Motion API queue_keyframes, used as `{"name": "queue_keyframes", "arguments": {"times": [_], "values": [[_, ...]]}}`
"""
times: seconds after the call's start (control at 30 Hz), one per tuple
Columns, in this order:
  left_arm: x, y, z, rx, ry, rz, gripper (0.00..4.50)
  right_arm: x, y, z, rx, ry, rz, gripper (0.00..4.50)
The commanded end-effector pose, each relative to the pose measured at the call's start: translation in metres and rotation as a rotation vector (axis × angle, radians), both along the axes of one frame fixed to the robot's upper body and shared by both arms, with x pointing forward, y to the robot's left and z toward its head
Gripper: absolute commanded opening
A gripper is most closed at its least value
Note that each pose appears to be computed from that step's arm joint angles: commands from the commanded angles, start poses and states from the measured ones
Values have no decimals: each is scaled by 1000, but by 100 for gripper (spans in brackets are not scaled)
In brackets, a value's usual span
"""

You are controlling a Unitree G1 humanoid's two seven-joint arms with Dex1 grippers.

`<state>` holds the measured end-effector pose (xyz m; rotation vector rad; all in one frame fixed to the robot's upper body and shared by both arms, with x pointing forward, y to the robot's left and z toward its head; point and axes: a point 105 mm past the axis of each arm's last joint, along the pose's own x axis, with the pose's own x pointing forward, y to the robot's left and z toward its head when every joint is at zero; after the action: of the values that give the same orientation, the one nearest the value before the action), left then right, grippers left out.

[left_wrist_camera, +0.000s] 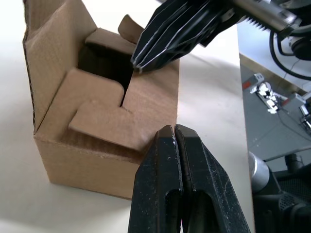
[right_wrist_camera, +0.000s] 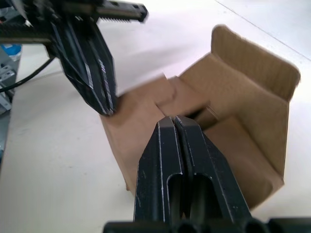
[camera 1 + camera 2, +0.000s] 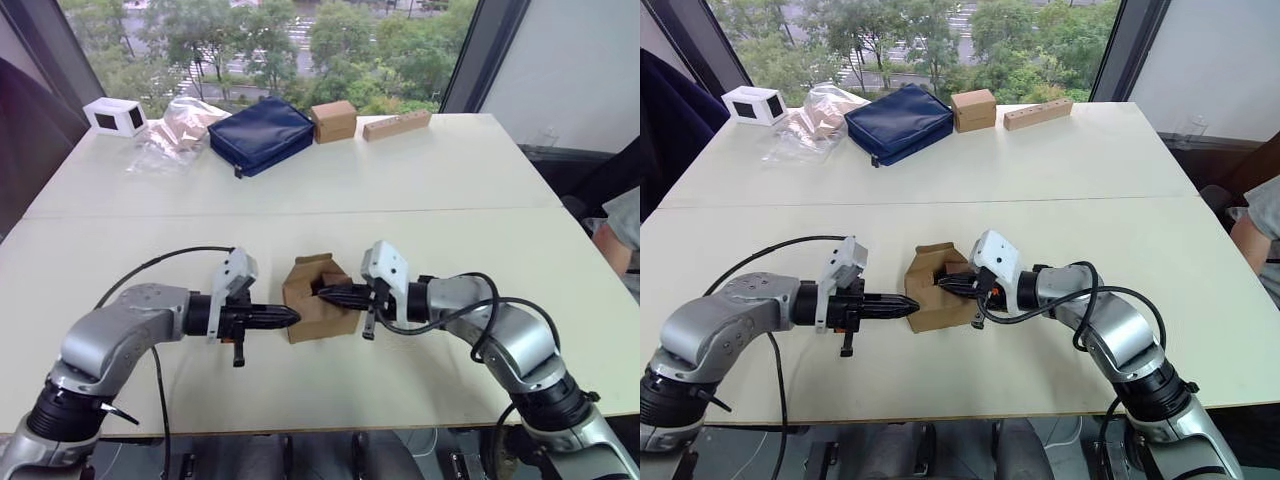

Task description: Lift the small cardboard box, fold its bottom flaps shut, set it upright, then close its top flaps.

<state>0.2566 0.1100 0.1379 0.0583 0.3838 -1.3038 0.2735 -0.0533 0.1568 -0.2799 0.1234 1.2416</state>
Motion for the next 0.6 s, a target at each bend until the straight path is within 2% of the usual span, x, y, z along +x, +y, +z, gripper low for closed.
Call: {"name": "queue_keyframes", "arguments": {"times": [0.03,0.2,0.3,0.4,0.5,0.6], "values": [[1,-1,0,-12,-14,12,3,-8,-6,46,83,-121,63,0],[3,0,0,-16,-24,22,3,5,-21,79,110,-191,23,0],[3,0,0,-16,-26,19,3,19,-23,84,106,-222,-29,0],[4,0,3,-24,-33,23,3,50,-15,60,-33,-270,-131,0],[5,-1,5,-28,-39,26,3,48,-3,35,-144,-275,-60,0],[5,-2,5,-27,-41,26,3,48,4,30,-152,-278,-40,0]]}}
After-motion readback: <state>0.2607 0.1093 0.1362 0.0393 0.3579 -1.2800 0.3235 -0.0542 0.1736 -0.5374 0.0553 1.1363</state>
